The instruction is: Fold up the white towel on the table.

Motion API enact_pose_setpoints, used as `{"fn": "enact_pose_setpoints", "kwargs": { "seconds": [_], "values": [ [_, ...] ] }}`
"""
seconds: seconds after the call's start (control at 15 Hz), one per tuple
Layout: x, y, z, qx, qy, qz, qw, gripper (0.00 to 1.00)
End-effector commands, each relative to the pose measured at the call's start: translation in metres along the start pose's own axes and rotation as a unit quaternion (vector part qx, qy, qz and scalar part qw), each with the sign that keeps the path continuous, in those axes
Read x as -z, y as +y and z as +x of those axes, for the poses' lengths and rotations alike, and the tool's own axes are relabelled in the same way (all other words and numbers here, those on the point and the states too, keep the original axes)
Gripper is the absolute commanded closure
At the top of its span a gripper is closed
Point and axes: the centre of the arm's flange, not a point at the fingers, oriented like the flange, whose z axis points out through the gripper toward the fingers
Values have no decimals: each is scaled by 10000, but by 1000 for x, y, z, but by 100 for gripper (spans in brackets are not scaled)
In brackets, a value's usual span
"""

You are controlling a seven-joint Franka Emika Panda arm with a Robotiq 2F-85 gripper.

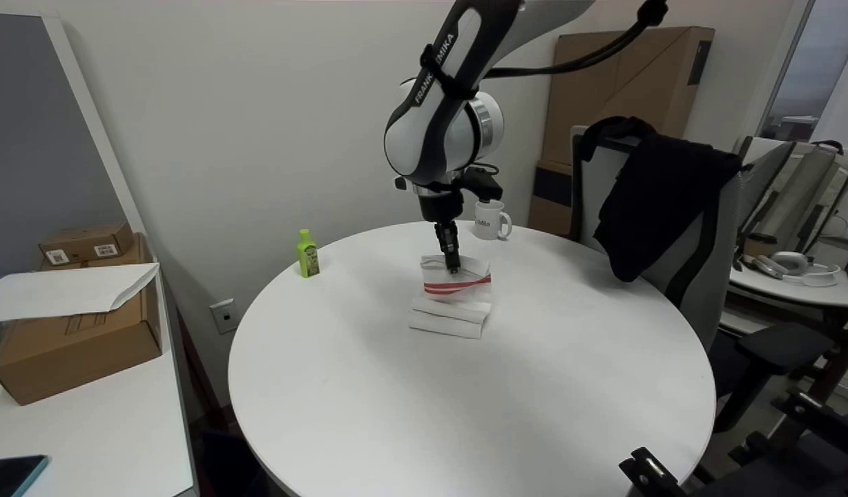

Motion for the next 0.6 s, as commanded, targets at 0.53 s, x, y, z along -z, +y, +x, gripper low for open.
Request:
{"fn": "enact_pose_setpoints", "kwargs": {
  "seconds": [0.53],
  "values": [
    [19, 37, 11, -302, -71, -605, 9977, 95]
  ]
}}
